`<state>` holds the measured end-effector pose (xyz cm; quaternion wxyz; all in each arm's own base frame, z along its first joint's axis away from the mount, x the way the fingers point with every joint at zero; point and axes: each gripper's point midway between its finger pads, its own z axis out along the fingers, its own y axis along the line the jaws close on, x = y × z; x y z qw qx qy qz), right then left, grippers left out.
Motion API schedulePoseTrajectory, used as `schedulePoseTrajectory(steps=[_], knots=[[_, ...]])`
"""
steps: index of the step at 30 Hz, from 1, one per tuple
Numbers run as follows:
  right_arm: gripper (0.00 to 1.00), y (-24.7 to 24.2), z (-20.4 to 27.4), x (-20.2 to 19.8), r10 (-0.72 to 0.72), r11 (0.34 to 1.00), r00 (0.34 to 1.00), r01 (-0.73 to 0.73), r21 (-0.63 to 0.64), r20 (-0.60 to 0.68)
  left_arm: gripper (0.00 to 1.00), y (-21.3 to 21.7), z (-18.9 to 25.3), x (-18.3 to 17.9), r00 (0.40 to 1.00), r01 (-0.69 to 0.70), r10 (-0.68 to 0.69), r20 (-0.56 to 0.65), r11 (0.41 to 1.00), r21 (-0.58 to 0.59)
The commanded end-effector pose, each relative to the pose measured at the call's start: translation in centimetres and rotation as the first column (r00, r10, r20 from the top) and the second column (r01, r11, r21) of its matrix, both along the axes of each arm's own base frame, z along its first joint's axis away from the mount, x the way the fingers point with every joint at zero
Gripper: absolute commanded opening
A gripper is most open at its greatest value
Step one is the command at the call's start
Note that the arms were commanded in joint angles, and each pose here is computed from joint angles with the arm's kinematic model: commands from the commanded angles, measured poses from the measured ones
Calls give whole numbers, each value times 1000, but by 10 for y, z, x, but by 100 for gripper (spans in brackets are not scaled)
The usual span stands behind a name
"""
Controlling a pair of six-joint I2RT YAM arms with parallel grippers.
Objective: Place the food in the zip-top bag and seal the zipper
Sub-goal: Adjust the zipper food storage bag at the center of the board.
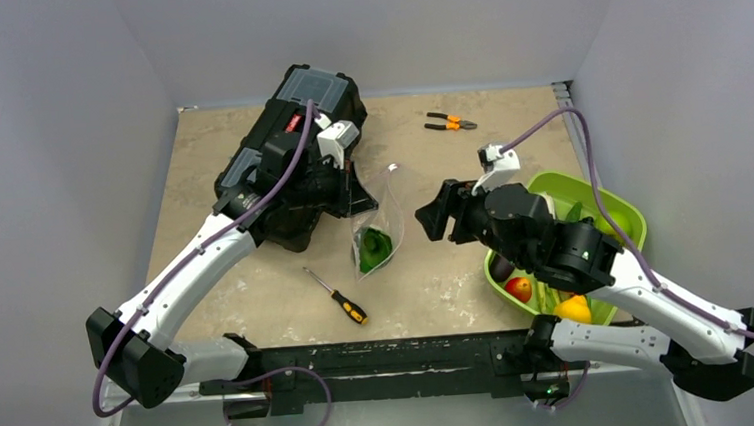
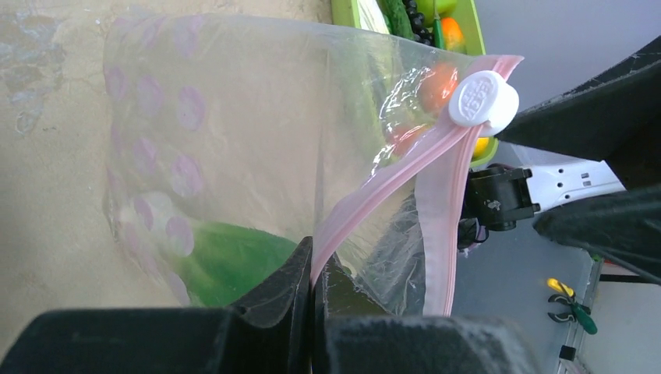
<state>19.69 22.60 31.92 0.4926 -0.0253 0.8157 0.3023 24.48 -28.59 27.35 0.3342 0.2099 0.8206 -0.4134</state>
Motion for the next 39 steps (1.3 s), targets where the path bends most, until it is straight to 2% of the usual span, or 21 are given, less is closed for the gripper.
schedulePoseTrajectory(steps=[1,5,6,8,11,12,15,17,19,22,28,33,39], knots=[[66,-58,-6,14,-294,956,956,294,-23,13,0,0,12,7,998,-28,28,49,1000,-11],[63,-108,-27,17,-516,853,856,516,-79,24,0,2,13,8,997,-42,42,60,999,-7],[63,-114,-30,17,-537,839,843,537,-86,23,0,2,12,8,997,-42,42,57,999,-5],[63,-109,-29,15,-503,860,864,503,-92,17,0,2,10,8,998,-40,41,52,999,-4],[71,-65,-10,10,-273,962,961,274,-15,44,0,-1,10,7,998,-33,34,52,999,-5],[73,-39,0,-1,-122,992,991,120,29,46,0,-1,10,7,998,-32,32,52,999,-3],[80,6,45,-21,139,978,978,-160,133,157,0,-1,9,8,998,-31,31,61,1000,6],[83,29,54,-29,248,952,954,-272,137,169,0,-1,10,7,997,-29,28,71,1000,9],[83,48,46,-27,300,944,944,-314,100,134,0,0,11,7,997,-34,33,75,999,10],[77,59,24,-9,218,976,973,-219,1,72,0,0,13,7,996,-37,36,82,999,9],[56,60,16,11,16,983,995,2,-183,100,0,2,15,8,995,-44,43,93,999,11],[50,62,17,17,-57,947,988,98,-305,140,0,3,18,6,994,-41,40,100,999,7],[50,51,30,10,-82,935,981,136,-327,174,0,3,18,6,994,-43,41,101,999,10]])
